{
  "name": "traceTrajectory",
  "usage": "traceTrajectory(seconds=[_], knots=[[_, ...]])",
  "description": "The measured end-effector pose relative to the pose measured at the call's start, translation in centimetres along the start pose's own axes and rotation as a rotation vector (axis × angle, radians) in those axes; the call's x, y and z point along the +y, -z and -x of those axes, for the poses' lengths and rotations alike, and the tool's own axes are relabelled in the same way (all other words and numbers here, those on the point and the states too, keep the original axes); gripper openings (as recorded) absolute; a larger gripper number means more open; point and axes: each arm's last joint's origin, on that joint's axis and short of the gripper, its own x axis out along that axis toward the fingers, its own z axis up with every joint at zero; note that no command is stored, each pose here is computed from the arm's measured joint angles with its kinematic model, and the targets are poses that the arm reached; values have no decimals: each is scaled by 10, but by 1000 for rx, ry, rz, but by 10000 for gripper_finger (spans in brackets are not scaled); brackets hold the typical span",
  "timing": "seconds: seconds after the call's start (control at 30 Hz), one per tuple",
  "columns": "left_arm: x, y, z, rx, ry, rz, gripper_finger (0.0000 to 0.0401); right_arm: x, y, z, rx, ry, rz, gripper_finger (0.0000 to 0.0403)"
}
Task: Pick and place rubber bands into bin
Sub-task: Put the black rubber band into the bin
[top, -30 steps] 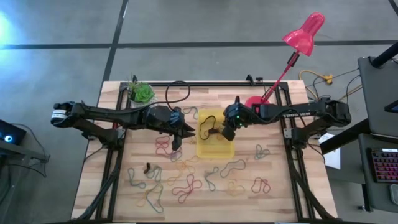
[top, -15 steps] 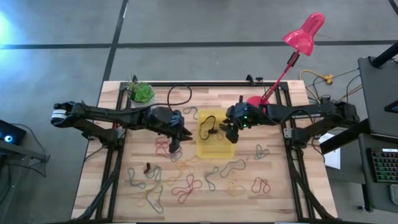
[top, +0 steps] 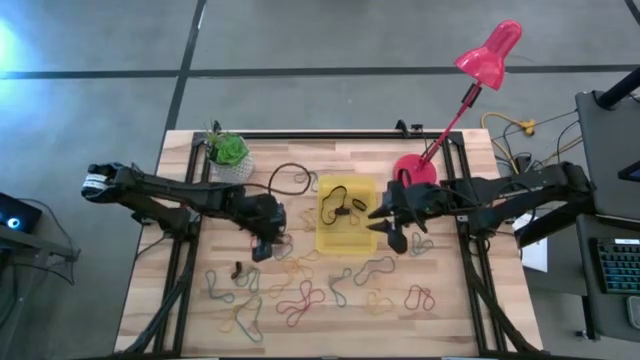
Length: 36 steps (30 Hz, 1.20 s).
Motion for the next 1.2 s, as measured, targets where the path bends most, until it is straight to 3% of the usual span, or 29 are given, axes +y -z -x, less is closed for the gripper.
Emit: traceTrajectory(seconds=[0.27,0.37,0.7,0.93,1.2], knots=[[-12,30,2,236,-58,35,77,29,23,2,79,-98,-11,119],[-18,45,7,309,-94,107,77,36,35,1,110,-101,-32,115],[-35,88,14,188,-165,591,77,48,63,0,80,31,-59,108],[-40,111,8,212,-227,865,77,45,73,-3,98,58,-49,133],[-46,112,-10,246,-314,942,81,42,79,-5,114,68,-36,161]])
